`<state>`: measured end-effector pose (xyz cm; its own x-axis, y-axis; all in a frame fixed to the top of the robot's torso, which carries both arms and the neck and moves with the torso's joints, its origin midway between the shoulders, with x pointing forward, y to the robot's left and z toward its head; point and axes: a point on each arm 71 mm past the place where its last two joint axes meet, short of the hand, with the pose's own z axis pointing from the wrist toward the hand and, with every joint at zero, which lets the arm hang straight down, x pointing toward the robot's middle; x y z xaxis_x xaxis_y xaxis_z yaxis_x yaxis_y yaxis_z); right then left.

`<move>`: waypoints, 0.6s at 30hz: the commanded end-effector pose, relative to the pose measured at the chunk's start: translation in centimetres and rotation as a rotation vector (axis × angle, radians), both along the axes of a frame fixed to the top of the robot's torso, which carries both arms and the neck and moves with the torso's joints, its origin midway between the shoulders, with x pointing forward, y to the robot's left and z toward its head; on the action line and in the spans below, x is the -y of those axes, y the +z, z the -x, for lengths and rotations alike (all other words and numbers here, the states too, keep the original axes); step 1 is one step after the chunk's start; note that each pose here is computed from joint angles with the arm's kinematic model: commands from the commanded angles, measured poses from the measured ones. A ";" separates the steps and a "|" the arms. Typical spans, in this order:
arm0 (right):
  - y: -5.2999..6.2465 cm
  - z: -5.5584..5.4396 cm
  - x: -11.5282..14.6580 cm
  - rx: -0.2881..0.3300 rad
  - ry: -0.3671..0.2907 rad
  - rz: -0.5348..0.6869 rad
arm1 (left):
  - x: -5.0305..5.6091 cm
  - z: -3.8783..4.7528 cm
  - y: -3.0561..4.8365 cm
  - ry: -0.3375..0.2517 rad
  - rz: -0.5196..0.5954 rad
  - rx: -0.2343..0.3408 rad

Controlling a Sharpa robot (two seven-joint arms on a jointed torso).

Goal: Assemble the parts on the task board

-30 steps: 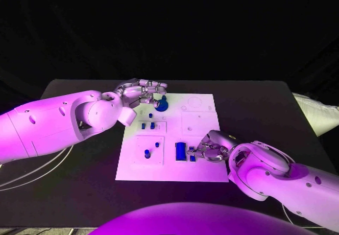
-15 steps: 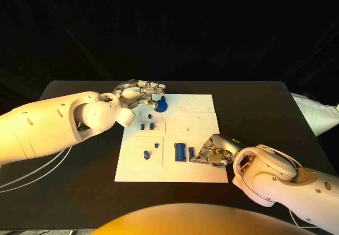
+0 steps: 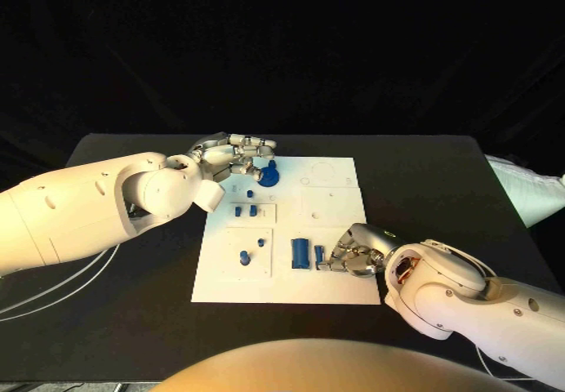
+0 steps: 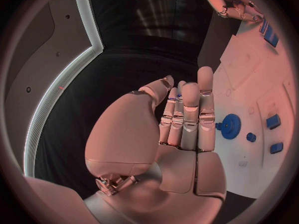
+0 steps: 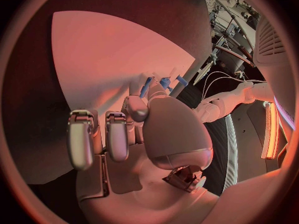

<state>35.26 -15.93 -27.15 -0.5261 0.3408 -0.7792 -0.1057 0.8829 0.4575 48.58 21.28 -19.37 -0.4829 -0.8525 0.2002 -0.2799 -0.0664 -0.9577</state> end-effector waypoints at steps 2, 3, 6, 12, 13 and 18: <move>-0.2 -0.1 -0.1 0.002 0.010 0.012 | 0.2 0.06 0.10 -0.019 0.008 0.005; -0.2 -0.1 -0.1 0.001 0.011 0.012 | 0.2 0.06 0.10 -0.018 0.008 0.005; -0.3 -0.1 -0.2 -0.007 0.017 0.014 | 0.2 0.05 0.10 -0.018 0.008 0.006; -0.1 0.1 -0.3 -0.005 0.019 -0.018 | 0.2 0.05 0.10 -0.015 0.007 0.006; 0.0 0.1 -0.3 0.005 0.015 -0.031 | 0.2 0.05 0.10 -0.015 0.007 0.006; 0.8 -0.1 0.0 0.073 -0.032 -0.113 | 0.1 0.04 0.11 -0.013 0.007 0.007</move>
<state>35.20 -15.97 -26.83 -0.5061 0.3795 -0.7745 -0.1079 0.8631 0.4934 48.58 21.34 -19.38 -0.4820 -0.8531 0.1995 -0.2799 -0.0659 -0.9578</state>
